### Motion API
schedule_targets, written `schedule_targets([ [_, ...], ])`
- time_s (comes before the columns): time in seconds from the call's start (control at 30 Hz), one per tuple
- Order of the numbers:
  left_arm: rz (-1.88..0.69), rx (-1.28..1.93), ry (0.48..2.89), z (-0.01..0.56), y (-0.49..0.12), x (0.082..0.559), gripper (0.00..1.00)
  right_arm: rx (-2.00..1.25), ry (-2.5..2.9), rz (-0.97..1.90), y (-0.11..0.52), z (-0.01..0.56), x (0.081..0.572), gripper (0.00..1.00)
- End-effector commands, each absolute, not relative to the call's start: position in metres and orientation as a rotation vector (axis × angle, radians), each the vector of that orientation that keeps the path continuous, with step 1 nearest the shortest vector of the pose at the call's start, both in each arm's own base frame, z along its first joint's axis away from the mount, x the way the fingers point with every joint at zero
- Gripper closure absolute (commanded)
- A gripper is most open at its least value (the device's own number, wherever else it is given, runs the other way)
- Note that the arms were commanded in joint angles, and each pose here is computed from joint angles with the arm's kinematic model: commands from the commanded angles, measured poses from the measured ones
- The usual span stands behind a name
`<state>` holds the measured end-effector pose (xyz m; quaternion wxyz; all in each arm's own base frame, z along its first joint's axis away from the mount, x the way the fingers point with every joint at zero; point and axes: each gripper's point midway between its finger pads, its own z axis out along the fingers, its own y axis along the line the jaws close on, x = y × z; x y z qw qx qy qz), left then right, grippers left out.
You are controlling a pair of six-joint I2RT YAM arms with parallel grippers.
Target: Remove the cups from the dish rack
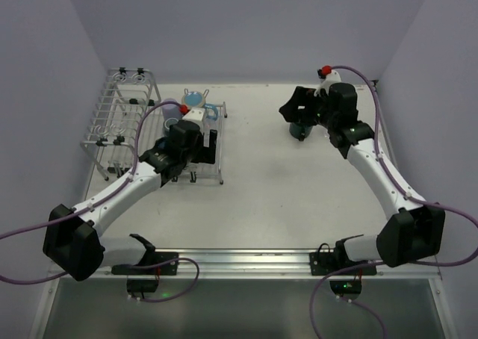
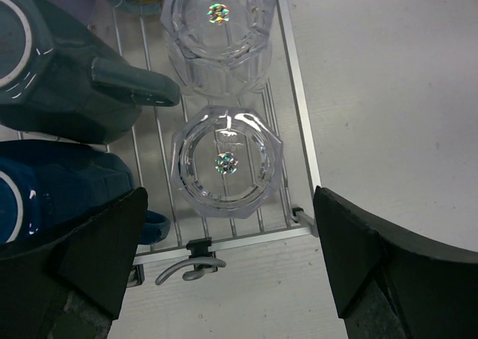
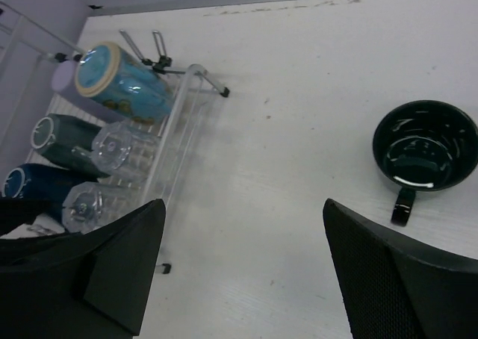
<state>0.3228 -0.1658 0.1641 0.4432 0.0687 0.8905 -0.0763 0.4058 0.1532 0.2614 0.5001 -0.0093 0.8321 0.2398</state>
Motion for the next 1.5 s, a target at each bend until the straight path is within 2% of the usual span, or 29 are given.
schedule_targets([
  [0.0,-0.140,0.061,2.090,0.194,-0.161,0.347,0.04,-0.064,1.912,0.769,0.181,0.282,0.392,0.12],
  [0.43,-0.103,0.091,2.164,0.151,-0.172,0.361,0.10,-0.108,1.866,0.864,0.196,0.295,0.372,0.13],
  [0.53,-0.086,0.088,2.155,0.151,-0.172,0.366,0.17,-0.119,1.860,0.892,0.201,0.297,0.369,0.13],
  [0.73,-0.067,0.081,2.167,0.141,-0.171,0.370,0.35,-0.148,1.831,0.942,0.211,0.308,0.356,0.14],
  [0.77,-0.065,0.082,2.171,0.140,-0.170,0.368,0.47,-0.147,1.827,0.947,0.211,0.310,0.355,0.14],
  [0.83,-0.059,0.070,2.164,0.142,-0.167,0.366,0.61,-0.154,1.807,0.965,0.212,0.318,0.348,0.14],
  [1.13,-0.224,0.062,2.016,0.220,-0.167,0.343,0.85,-0.153,1.681,1.168,0.238,0.346,0.313,0.14],
  [1.27,-0.360,0.059,1.931,0.256,-0.172,0.326,0.87,-0.155,1.649,1.315,0.253,0.340,0.296,0.14],
  [1.47,-0.771,0.149,1.711,0.314,-0.210,0.287,0.89,-0.116,1.637,1.485,0.265,0.324,0.278,0.17],
])
